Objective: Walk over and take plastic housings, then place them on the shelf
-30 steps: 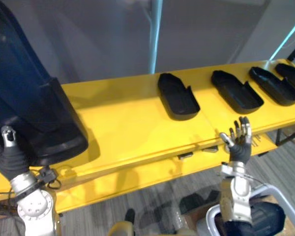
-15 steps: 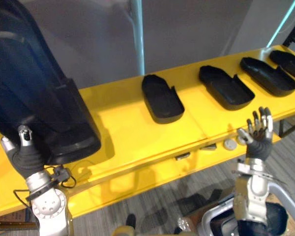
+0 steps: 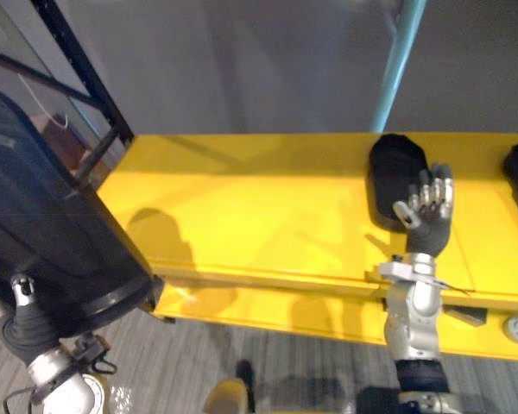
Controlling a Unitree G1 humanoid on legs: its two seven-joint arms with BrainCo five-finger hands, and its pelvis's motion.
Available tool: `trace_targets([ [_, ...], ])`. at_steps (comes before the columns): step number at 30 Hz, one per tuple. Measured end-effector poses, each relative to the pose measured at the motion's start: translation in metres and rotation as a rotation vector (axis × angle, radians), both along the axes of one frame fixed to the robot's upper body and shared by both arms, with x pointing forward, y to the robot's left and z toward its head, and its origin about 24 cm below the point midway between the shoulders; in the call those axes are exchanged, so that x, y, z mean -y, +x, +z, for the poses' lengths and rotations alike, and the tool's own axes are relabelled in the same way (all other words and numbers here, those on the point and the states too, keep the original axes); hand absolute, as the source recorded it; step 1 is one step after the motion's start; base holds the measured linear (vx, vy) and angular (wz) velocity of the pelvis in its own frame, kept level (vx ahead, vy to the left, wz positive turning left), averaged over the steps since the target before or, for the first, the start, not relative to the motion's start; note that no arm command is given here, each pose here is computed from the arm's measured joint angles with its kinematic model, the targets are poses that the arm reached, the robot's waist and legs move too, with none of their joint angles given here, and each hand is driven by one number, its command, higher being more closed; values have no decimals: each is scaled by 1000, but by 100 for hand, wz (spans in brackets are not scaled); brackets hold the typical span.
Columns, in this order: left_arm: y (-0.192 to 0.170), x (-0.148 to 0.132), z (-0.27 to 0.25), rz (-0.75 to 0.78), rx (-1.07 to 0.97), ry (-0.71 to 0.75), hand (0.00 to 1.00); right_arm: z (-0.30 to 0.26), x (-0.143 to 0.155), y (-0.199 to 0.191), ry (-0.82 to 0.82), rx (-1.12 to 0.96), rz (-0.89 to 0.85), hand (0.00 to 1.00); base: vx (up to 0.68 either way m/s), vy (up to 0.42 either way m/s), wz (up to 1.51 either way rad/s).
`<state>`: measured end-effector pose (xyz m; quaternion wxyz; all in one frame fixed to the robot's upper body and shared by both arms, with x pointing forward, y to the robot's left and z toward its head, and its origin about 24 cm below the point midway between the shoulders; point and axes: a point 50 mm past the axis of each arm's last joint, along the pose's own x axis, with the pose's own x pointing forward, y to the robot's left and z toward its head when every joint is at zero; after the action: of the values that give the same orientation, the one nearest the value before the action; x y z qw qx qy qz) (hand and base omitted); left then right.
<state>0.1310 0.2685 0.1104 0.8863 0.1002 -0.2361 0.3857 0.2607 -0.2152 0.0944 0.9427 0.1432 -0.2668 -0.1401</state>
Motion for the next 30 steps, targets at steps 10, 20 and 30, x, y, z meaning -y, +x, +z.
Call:
trace_targets([
  [10,26,9,13,-220,-21,89,100,-17,7,-26,-4,-89,-137,0,64,-1,-30],
  [20,95,-3,-56,-391,-441,-242,100,-15,59,-77,-80,-163,-561,0,-18,38,-45],
  [30,136,-22,-86,-328,-702,-352,100,-62,72,-92,-49,-438,-509,0,-28,-5,-25],
])
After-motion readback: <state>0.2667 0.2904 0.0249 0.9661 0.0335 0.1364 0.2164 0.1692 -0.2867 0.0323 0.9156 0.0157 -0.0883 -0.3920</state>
